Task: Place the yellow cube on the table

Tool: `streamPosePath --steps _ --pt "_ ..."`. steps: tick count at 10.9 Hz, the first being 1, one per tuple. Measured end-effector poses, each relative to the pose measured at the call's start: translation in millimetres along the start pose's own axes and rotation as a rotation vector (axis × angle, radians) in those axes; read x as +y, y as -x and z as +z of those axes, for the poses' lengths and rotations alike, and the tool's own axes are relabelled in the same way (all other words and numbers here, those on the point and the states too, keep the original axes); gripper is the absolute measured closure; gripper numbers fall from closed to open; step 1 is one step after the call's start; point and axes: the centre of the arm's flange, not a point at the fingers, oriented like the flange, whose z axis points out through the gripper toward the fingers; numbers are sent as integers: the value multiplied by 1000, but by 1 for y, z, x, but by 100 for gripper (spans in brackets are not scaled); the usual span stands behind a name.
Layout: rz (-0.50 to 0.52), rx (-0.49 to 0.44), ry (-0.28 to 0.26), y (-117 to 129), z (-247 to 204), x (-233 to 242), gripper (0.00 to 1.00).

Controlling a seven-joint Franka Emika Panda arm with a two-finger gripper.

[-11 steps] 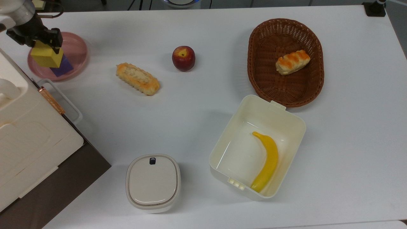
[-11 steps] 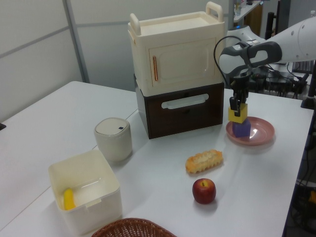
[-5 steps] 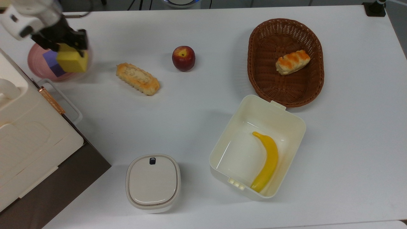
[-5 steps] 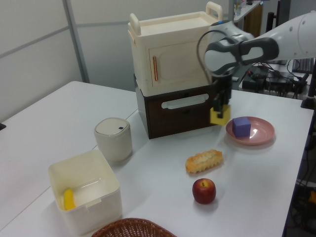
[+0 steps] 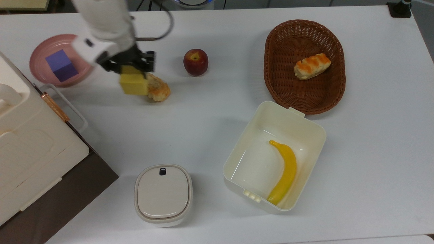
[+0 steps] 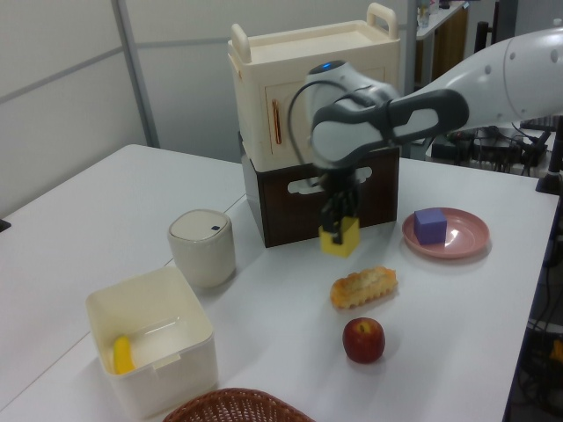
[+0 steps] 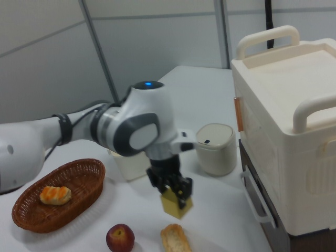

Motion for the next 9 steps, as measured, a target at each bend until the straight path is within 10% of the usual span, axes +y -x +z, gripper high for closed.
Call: streamPosePath --steps 3,6,9 --pt "-39 -14 6 -12 8 -87 38" --pt "-50 -2 8 -15 3 -99 1" --pt "-48 13 9 -16 -4 -98 0"
